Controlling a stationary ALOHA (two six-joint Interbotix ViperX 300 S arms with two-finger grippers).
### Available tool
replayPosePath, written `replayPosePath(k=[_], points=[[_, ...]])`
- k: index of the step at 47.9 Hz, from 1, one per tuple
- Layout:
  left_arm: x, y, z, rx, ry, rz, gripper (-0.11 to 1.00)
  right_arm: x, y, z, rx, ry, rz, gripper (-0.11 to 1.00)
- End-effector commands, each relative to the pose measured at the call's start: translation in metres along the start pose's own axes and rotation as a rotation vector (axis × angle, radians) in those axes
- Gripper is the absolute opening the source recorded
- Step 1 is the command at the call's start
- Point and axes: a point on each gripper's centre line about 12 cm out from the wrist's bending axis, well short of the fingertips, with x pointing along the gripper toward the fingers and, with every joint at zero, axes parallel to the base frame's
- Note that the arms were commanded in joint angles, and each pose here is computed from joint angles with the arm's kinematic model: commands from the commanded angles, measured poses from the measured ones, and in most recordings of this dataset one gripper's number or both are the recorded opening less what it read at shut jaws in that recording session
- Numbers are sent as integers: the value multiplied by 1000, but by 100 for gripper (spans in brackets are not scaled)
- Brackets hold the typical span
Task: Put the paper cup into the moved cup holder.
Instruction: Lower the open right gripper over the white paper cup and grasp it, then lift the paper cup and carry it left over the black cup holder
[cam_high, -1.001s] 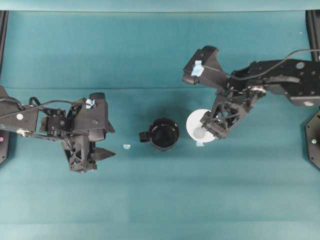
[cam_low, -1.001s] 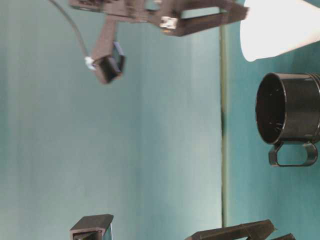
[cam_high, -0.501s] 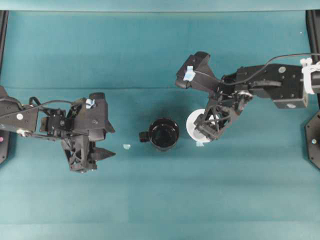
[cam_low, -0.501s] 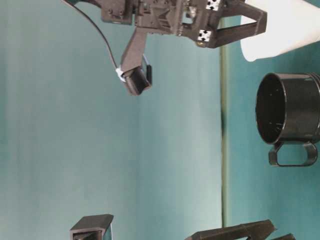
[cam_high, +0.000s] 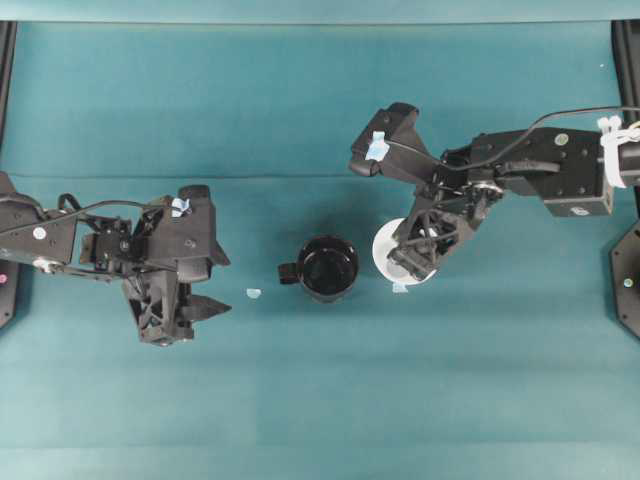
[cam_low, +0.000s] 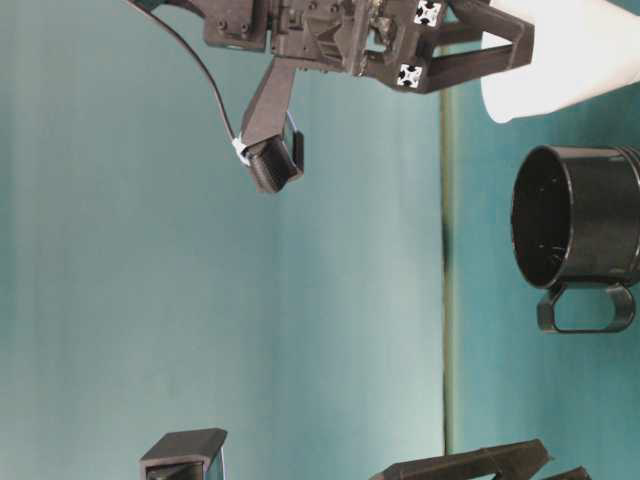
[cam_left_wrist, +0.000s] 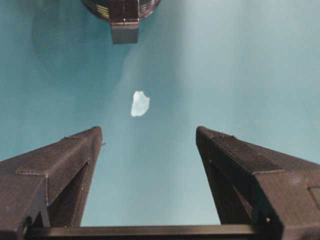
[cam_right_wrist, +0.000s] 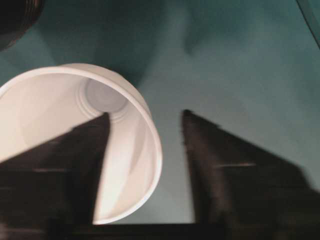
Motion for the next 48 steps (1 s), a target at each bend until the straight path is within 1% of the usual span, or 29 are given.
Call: replayPosePath(k=[1, 5, 7, 9, 12, 16, 24, 29, 42, 48], points=[[-3, -2, 8, 4, -26, -5, 80, -6, 3, 5, 5, -21, 14, 34], [-2, -2, 7, 4, -24, -5, 80, -6, 3, 5, 5, -17, 12, 14], [-2, -2, 7, 4, -24, -5, 80, -6, 2, 4, 5, -8, 8, 6], [-3, -2, 8, 4, -26, -5, 80, -6, 2, 3, 7, 0, 7, 1], [-3, -2, 8, 4, -27, -5, 80, -6, 2, 2, 7, 5, 6, -4], [-2, -2, 8, 4, -26, -5, 80, -7, 3, 2, 5, 3, 7, -6], [-2, -2, 8, 4, -27, -5, 80, -7, 2, 2, 9, 4, 9, -5], [-2, -2, 7, 4, -26, -5, 80, -17, 4, 3, 14, 1, 18, -5], [-2, -2, 8, 1, -27, -5, 80, -87, 14, 13, 7, -33, 49, -5], [-2, -2, 8, 2, -27, -5, 80, -123, 24, 26, -7, -76, 75, -5]])
